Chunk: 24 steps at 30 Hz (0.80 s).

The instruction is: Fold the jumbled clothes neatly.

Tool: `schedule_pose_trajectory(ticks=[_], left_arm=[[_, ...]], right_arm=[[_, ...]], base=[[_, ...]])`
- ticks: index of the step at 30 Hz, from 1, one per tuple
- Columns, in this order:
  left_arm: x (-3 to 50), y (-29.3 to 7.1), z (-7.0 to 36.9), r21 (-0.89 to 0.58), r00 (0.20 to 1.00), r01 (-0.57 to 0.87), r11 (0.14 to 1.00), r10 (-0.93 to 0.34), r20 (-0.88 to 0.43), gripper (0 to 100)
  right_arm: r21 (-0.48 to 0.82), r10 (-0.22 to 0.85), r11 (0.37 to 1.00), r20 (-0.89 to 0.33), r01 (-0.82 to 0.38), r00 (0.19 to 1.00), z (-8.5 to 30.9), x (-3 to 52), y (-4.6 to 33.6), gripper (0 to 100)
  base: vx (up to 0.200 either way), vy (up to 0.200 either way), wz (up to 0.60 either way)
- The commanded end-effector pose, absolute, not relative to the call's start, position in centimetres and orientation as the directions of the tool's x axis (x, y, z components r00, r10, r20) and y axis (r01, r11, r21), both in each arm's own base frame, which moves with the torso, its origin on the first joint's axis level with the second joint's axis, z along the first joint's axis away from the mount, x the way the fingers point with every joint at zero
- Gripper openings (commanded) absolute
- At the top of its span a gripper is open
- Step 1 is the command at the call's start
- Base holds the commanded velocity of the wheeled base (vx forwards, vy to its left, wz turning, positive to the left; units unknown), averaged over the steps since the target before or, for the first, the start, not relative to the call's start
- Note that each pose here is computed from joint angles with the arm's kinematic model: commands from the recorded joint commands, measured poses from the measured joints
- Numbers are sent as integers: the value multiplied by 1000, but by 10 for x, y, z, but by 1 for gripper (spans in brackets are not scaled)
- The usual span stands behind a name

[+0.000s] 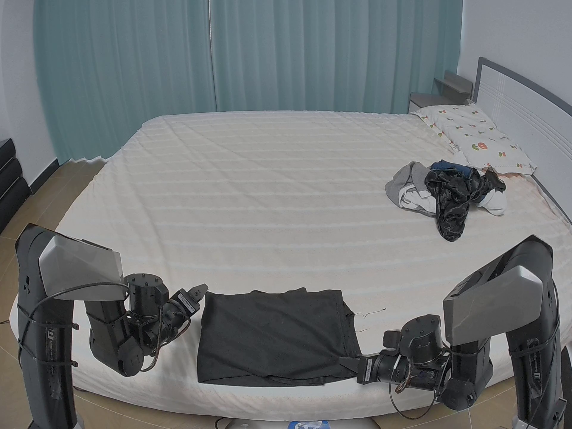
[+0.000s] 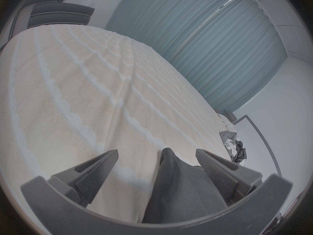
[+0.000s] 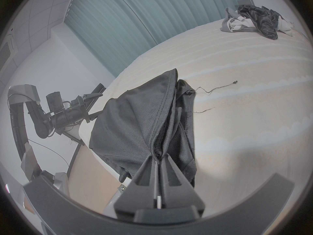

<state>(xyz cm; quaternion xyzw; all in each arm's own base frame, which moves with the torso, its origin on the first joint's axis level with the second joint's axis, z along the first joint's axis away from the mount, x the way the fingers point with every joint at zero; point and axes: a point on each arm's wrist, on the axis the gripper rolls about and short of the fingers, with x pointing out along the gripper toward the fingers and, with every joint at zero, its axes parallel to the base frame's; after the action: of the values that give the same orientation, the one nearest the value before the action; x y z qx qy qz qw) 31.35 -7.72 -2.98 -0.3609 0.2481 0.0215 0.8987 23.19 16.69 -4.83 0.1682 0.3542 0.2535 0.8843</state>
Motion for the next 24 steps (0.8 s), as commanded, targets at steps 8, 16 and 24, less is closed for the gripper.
schedule_pose_trajectory(ticks=[8,16,24], left_arm=[[315,-78,-29,-644,878,-215,734,-144,-457,100],[314,-77,-31,-644,875,-220,733,-143,-462,100],[313,-77,-31,-642,873,-224,733,-141,-466,100]], right_arm=[[509,547,799,-393,-321,740,-13,272,153,100],[508,515,814,-412,-280,752,-22,332,171,100],[505,516,819,-440,-273,735,-35,360,189,100]], base=[[0,0,0],[0,0,0],[0,0,0]])
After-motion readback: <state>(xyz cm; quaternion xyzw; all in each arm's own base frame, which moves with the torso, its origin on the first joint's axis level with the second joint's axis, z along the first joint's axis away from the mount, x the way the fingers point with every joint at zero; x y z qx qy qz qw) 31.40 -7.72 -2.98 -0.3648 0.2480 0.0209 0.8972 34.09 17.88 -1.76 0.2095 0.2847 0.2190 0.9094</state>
